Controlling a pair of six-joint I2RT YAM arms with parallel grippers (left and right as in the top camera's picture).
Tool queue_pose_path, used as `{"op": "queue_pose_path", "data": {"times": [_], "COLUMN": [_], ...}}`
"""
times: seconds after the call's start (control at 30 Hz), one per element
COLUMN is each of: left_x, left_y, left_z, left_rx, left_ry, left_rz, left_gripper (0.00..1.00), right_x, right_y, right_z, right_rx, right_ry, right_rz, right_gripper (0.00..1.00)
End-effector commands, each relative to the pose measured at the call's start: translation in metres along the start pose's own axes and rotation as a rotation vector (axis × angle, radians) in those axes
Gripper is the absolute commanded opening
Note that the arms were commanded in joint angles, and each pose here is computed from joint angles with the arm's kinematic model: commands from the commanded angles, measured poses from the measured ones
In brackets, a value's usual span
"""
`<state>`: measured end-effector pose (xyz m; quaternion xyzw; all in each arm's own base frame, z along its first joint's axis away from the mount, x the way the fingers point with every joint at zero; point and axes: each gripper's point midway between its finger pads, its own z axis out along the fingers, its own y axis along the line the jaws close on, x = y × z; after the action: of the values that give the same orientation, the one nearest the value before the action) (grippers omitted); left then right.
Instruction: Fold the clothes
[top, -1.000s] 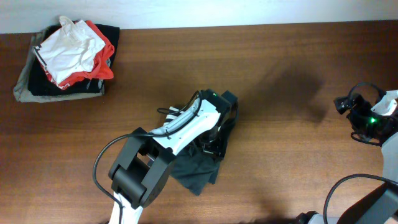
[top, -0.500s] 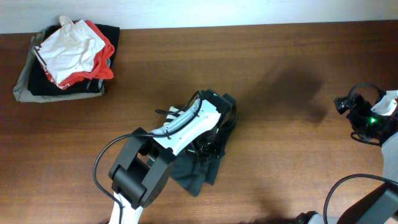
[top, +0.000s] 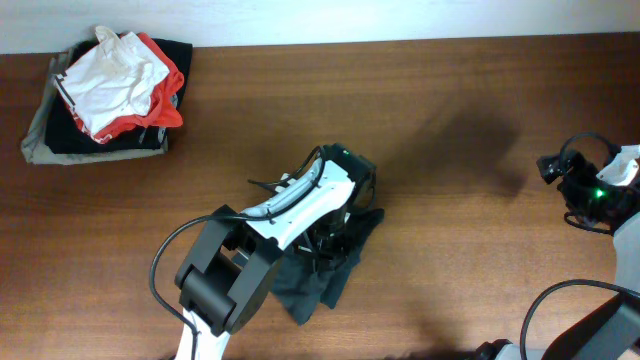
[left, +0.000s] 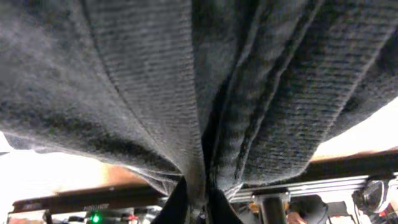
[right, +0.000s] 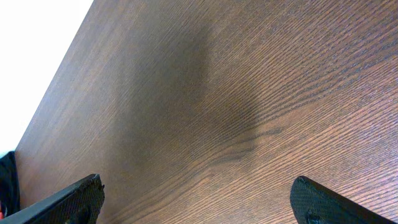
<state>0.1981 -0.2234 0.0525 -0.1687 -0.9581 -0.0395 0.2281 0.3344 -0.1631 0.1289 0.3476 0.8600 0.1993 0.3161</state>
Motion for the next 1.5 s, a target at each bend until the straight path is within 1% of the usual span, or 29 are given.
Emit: {"op": "queue_pose_path", "data": {"times": [0.0, 0.27, 0.4, 0.47, 0.5, 0.6, 0.77, 0.83, 0.87, 0.93, 0.97, 1.0, 1.07, 1.1, 1.17, 1.27, 1.33, 1.4, 1.47], "left_x": [-0.004, -0.002, 0.003, 0.008, 0.01, 0.012, 0.007, 0.001, -0.003, -0.014, -0.021, -0.029, -0.041, -0.046, -0.058, -0.075, -0.086, -0.093, -0.097], "left_y": [-0.007, -0.019, -0.028, -0.028, -0.027, -0.026, -0.035, -0.045, -0.051, -0.051, -0.044, -0.035, -0.016, -0.006, 0.028, 0.08, 0.115, 0.133, 0.147], "left_z": [0.001, 0.024, 0.039, 0.045, 0.046, 0.042, 0.011, -0.019, -0.037, -0.063, -0.077, -0.089, -0.104, -0.108, -0.114, -0.122, -0.127, -0.133, -0.137], "left_rx": [0.015, -0.005, 0.006, -0.004, -0.008, -0.011, 0.007, 0.035, 0.052, 0.036, 0.003, -0.029, -0.061, -0.061, -0.057, -0.029, 0.031, 0.129, 0.227], "left_ry": [-0.021, -0.02, -0.011, 0.007, 0.014, 0.024, -0.031, -0.11, -0.165, -0.26, -0.316, -0.362, -0.414, -0.424, -0.433, -0.456, -0.482, -0.516, -0.547], "left_rz": [0.033, 0.079, 0.105, 0.111, 0.111, 0.107, 0.18, 0.231, 0.254, 0.261, 0.253, 0.236, 0.191, 0.164, 0.077, -0.014, -0.004, 0.028, 0.029], "left_gripper": [0.12, 0.16, 0.28, 0.4, 0.45, 0.46, 0.46, 0.48, 0.5, 0.55, 0.63, 0.79, 0.93, 0.96, 0.99, 0.99, 0.99, 0.99, 0.99], "right_x": [-0.003, -0.003, -0.003, -0.003, -0.003, -0.003, -0.003, -0.003, -0.003, -0.003, -0.003, -0.003, -0.003, -0.003, -0.003, -0.003, -0.003, -0.003, -0.003], "right_y": [0.0, 0.0, 0.0, 0.0, 0.0, 0.0, 0.0, 0.0, 0.0, 0.0, 0.0, 0.0, 0.0, 0.0, 0.0, 0.0, 0.0, 0.0, 0.0], "right_z": [-0.002, -0.002, -0.002, -0.002, -0.002, -0.002, -0.002, -0.002, -0.002, -0.002, -0.002, -0.002, -0.002, -0.002, -0.002, -0.002, -0.002, -0.002, -0.002], "right_rx": [0.002, 0.002, 0.002, 0.002, 0.002, 0.002, 0.002, 0.002, 0.002, 0.002, 0.002, 0.002, 0.002, 0.002, 0.002, 0.002, 0.002, 0.002, 0.002], "right_ry": [-0.008, -0.008, -0.008, -0.009, -0.008, -0.008, -0.008, -0.008, -0.008, -0.008, -0.008, -0.008, -0.008, -0.008, -0.008, -0.008, -0.008, -0.008, -0.008], "right_rz": [-0.01, -0.01, -0.01, -0.01, -0.01, -0.01, -0.01, -0.01, -0.01, -0.01, -0.01, -0.01, -0.01, -0.01, -0.01, -0.01, -0.01, -0.01, -0.01], "right_gripper": [0.99, 0.99, 0.99, 0.99, 0.99, 0.99, 0.99, 0.99, 0.98, 0.99, 0.99, 0.99, 0.99, 0.99, 0.99, 0.99, 0.99, 0.99, 0.99]}}
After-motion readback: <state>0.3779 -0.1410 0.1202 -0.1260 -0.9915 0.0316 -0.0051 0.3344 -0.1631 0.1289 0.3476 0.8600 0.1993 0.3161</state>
